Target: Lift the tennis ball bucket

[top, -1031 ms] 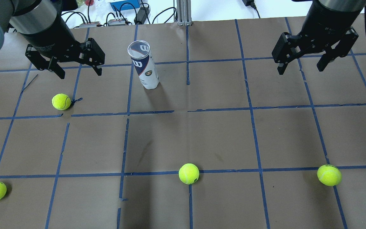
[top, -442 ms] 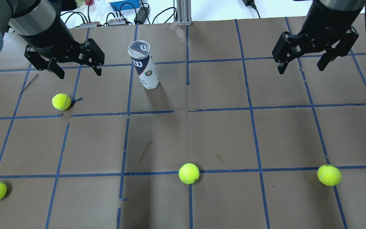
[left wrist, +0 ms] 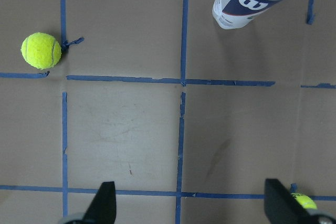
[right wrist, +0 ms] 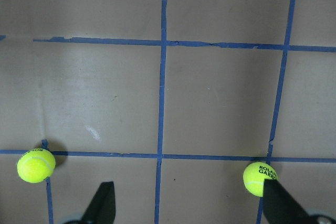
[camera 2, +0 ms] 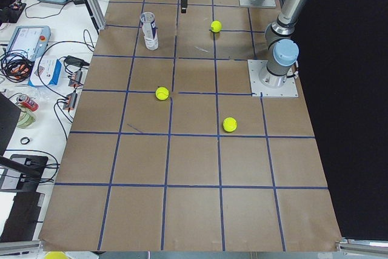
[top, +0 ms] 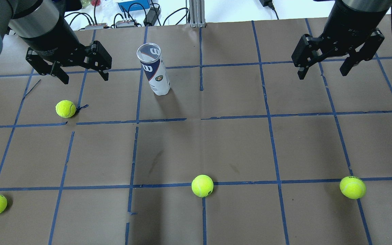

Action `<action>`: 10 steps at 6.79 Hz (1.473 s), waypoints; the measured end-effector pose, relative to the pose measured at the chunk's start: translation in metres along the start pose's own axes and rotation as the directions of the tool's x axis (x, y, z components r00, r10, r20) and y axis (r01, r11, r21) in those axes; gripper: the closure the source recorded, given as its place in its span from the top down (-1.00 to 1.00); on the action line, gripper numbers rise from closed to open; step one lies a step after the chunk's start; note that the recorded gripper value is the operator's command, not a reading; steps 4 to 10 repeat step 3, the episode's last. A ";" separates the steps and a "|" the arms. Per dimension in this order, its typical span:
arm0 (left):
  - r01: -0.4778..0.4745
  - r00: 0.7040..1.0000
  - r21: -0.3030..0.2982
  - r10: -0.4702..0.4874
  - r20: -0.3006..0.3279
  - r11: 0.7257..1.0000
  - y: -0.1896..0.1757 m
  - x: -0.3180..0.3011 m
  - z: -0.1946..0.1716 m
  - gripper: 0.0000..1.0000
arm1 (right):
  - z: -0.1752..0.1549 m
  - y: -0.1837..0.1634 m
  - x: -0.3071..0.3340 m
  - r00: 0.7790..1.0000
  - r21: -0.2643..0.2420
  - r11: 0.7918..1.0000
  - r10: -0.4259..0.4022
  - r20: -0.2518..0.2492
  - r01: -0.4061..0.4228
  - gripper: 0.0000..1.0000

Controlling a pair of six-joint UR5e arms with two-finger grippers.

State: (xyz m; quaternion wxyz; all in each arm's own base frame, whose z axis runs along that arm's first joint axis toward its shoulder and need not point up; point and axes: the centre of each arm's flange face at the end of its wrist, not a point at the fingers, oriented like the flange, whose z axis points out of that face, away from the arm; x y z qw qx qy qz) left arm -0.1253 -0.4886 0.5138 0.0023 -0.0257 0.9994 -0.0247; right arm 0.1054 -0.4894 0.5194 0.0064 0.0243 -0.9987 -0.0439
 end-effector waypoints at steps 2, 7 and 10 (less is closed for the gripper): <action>0.000 1.000 -0.001 0.000 0.001 1.000 0.000 0.000 0.001 1.00 | 0.000 0.000 0.000 1.000 -0.001 1.000 0.000 -0.001 0.000 1.00; 0.002 1.000 -0.001 -0.002 0.001 1.000 0.000 -0.001 0.001 1.00 | -0.001 0.000 0.001 1.000 0.001 1.000 0.002 0.000 -0.002 1.00; 0.002 1.000 -0.001 -0.002 0.001 1.000 0.000 -0.001 0.001 1.00 | -0.001 0.000 0.001 1.000 0.001 1.000 0.002 0.000 -0.002 1.00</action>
